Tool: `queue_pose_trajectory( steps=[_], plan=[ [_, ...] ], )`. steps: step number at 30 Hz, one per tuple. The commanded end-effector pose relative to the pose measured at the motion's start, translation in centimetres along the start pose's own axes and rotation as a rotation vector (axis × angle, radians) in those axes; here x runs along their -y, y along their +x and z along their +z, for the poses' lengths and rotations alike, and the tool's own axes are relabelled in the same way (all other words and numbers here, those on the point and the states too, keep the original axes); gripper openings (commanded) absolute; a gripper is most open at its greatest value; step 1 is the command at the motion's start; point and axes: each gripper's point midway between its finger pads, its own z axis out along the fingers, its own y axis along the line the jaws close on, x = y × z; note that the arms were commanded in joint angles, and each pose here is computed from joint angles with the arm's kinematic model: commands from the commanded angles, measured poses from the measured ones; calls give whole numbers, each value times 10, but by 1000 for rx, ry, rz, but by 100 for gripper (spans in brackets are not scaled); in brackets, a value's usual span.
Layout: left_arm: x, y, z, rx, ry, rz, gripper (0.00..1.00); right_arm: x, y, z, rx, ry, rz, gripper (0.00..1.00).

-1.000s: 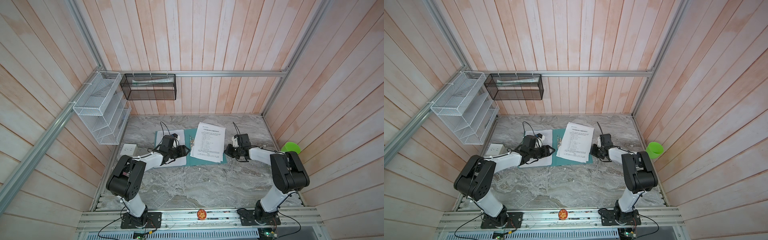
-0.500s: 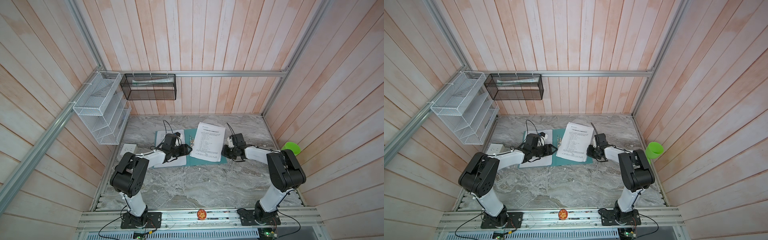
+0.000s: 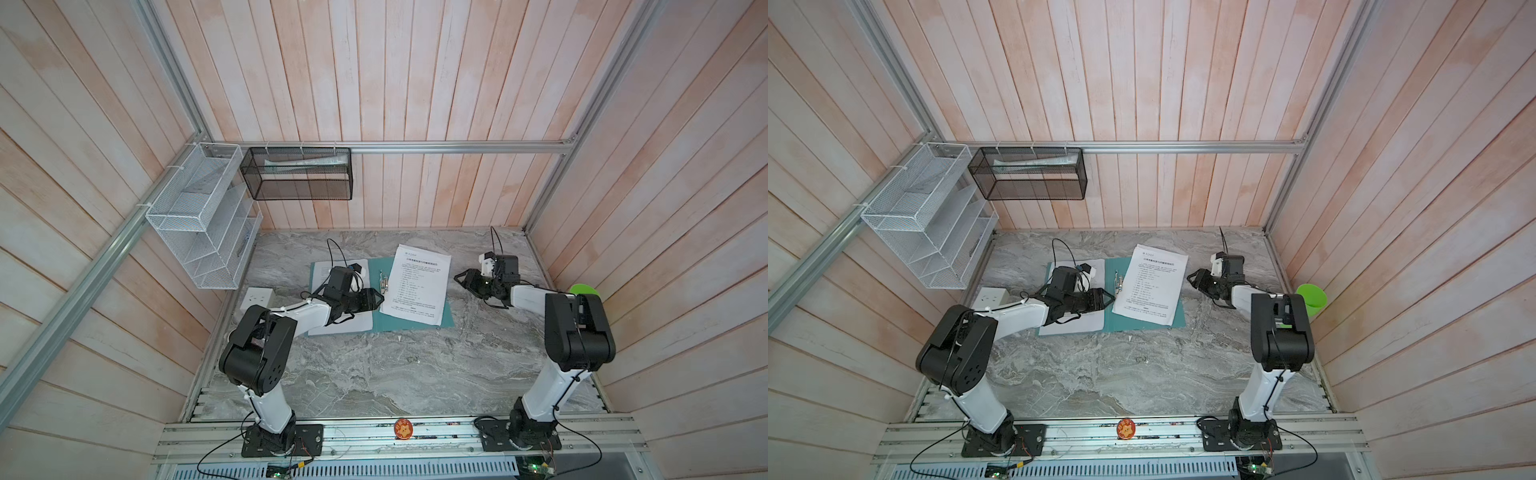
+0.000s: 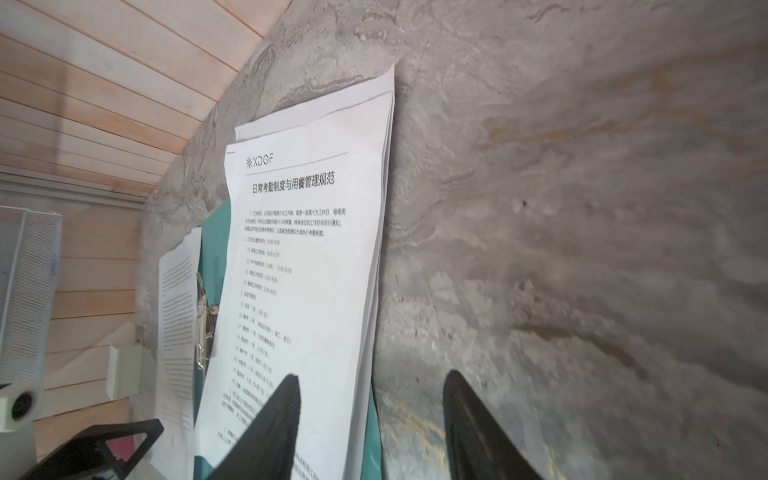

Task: Put the files into the folder

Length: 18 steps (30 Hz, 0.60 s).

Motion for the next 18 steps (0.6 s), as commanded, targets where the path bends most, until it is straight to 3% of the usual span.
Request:
queue_pose_trajectory(
  steps=[1,10,18],
  plan=[
    [11,-10,-15,69,17,38,61,-15,-12,18,-10,-128,21,47],
    [3,-5,-27,89,-10,26,61,-9,-4,53,-96,-216,111,44],
    [-2,0,-24,69,-19,23,61,-10,-8,69,-148,-243,101,43]
  ],
)
